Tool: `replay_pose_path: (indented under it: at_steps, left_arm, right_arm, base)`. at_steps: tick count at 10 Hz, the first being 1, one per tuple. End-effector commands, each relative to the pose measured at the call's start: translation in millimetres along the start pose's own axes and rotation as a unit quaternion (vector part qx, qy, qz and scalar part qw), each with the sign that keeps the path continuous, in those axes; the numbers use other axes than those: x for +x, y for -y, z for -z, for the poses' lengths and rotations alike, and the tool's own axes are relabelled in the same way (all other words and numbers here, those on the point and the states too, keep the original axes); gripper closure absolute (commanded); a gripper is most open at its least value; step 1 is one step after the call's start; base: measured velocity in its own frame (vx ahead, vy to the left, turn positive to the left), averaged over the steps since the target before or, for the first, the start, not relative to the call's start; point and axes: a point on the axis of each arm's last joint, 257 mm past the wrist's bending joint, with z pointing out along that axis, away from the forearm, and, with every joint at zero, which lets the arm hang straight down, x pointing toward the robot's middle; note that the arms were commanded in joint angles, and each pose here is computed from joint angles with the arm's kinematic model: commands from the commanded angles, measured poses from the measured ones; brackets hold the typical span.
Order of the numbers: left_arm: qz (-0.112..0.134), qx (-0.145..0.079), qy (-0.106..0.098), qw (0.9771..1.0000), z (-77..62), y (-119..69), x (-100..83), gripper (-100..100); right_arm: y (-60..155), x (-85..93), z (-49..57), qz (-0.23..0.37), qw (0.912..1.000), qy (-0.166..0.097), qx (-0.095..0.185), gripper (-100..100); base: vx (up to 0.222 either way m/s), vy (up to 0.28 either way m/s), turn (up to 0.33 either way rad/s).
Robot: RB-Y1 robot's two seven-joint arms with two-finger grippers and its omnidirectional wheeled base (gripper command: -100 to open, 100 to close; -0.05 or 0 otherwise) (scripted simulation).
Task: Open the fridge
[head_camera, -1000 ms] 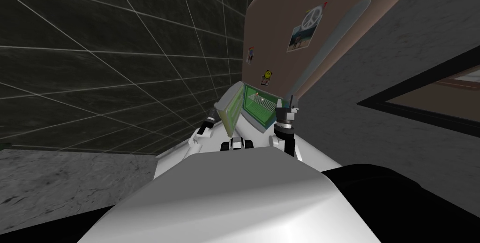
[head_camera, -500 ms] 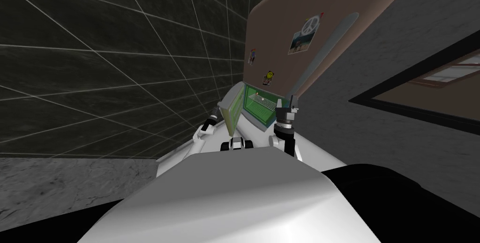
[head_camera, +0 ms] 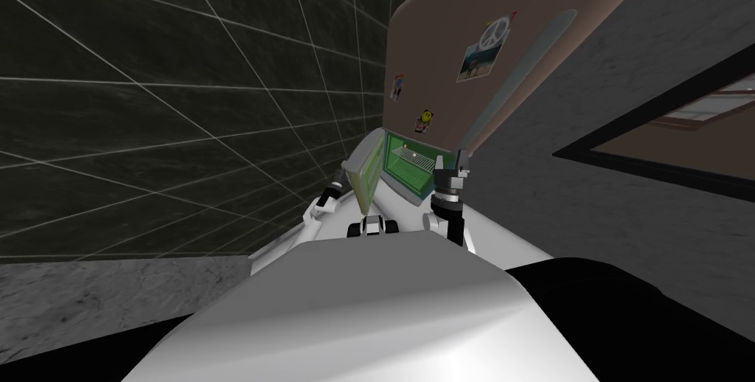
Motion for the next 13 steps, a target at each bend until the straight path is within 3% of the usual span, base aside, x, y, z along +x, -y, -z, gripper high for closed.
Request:
replay_pose_path:
  at_steps: [1,2,3,10,11,12,13]
  left_arm:
    - [0.001,0.006,-0.011,0.9999,-1.5,7.7,7.8,100]
    - [0.002,0.006,-0.019,0.9998,-0.6,8.5,13.0,100]
    - [0.001,0.004,-0.015,0.9999,-2.6,15.7,8.3,-100]
    - [0.004,0.004,-0.025,0.9997,-8.4,58.7,8.7,-100]
    - [0.003,-0.001,-0.022,0.9997,-5.7,49.4,8.3,-100]
    - [0.003,-0.002,-0.022,0.9997,-5.9,49.6,8.0,0]
    - [0.003,-0.002,-0.022,0.9998,-5.8,49.3,7.9,0]
  right_arm:
    - [0.0,0.0,0.0,0.000,1.0000,0.000,0.000,0]
    - [0.0,0.0,0.0,0.000,1.0000,0.000,0.000,0]
    - [0.0,0.0,0.0,0.000,1.0000,0.000,0.000,0]
    - [0.0,0.1,0.0,0.000,1.0000,0.000,0.000,0]
    - [0.0,0.1,0.0,0.000,1.0000,0.000,0.000,0]
    - [0.0,0.1,0.0,0.000,1.0000,0.000,0.000,0]
    - [-0.1,0.1,0.0,0.000,1.0000,0.000,0.000,0]
  base:
    - [0.100,0.241,-0.058]
    - [0.114,0.246,-0.087]
    - [0.051,0.116,0.018]
    - [-0.010,-0.032,0.037]
    - [0.001,0.000,0.012]
    - [0.000,0.000,0.000]
    - [0.000,0.000,0.000]
